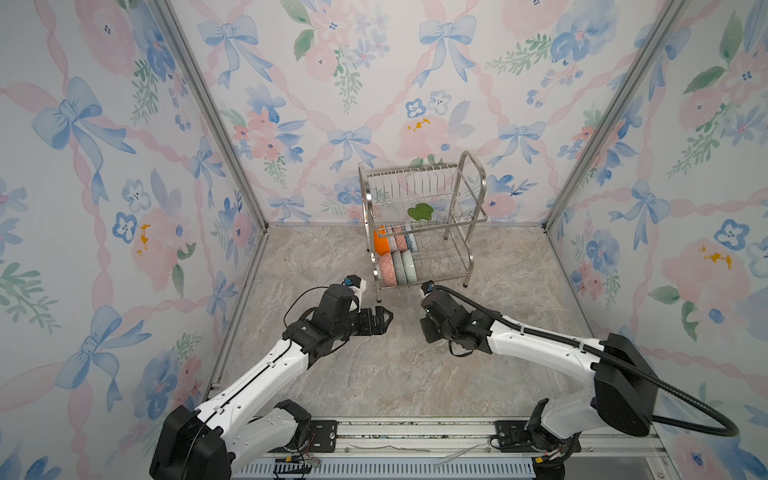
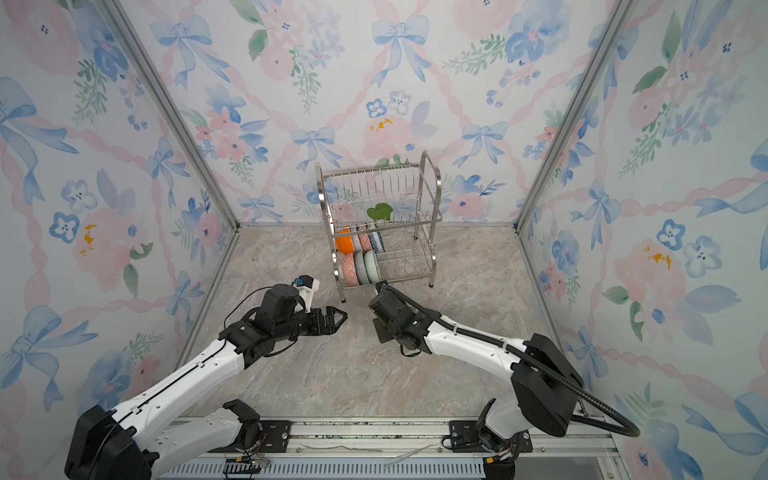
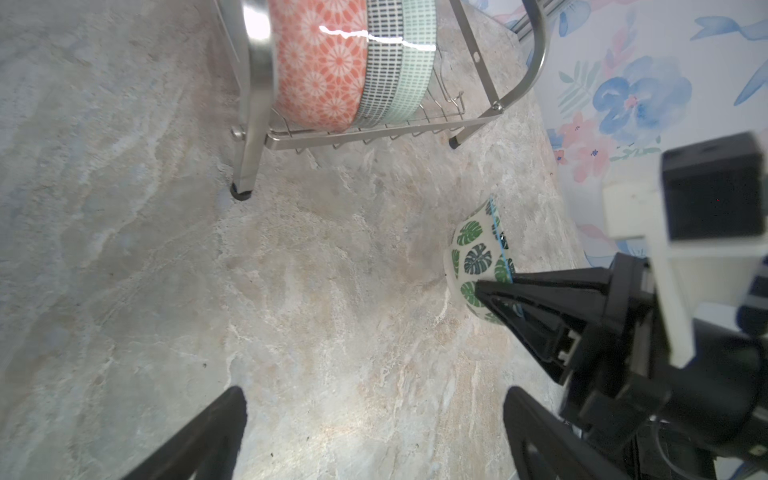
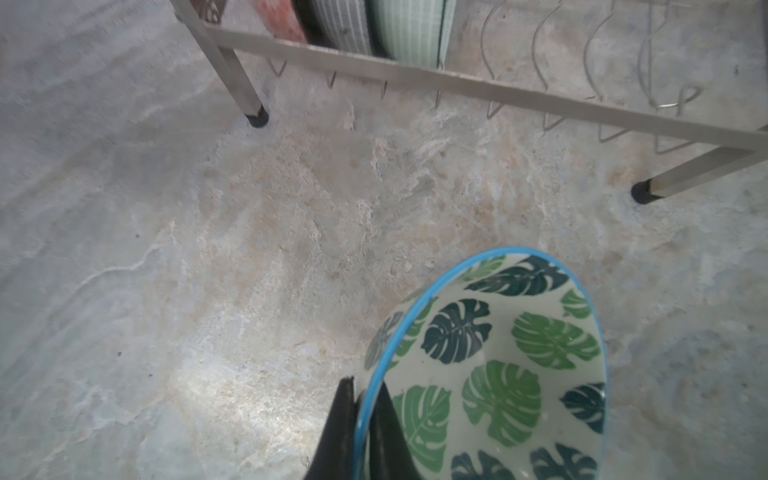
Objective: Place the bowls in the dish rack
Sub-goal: 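Carry the leaf-pattern bowl with right gripper into the rack front slot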
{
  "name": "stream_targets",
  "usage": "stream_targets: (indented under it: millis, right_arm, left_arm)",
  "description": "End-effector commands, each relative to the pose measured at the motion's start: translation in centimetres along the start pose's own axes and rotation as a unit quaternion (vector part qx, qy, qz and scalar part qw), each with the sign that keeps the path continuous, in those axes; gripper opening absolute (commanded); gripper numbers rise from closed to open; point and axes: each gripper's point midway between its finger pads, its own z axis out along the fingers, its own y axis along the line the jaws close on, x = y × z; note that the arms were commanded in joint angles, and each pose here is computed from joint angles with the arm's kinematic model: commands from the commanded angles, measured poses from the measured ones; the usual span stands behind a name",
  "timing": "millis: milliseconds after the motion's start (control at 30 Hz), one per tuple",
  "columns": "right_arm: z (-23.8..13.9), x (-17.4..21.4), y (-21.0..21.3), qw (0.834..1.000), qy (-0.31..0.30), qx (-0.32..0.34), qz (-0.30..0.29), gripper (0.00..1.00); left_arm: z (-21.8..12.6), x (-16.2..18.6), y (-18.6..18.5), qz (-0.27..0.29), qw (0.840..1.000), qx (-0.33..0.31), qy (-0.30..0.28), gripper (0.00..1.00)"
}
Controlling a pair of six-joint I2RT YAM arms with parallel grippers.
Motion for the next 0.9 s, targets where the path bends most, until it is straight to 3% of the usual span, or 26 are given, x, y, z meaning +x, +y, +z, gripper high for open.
stream_targets:
  millis: [0, 333, 867]
  right_arm:
    - [-2.4, -3.4, -0.4, 0.996, -0.065, -0.057, 0.033, 0.0]
    - [-6.4, -12.0, -3.3, 0.954, -0.225, -0.156, 0.12, 0.0]
    - [-3.2, -18.2, -5.0, 0.913, -0.269, -0.248, 0.181, 0.0]
  left_arm:
    - [-0.2, -2.1, -1.9, 0.022, 0.999, 0.017, -0.03, 0.98]
    - [1.2, -4.1, -6.0, 0.047, 0.997, 0.051, -0.035, 0.98]
    - [2.6, -3.9, -7.0, 0.065, 0.996, 0.049, -0.021, 0.98]
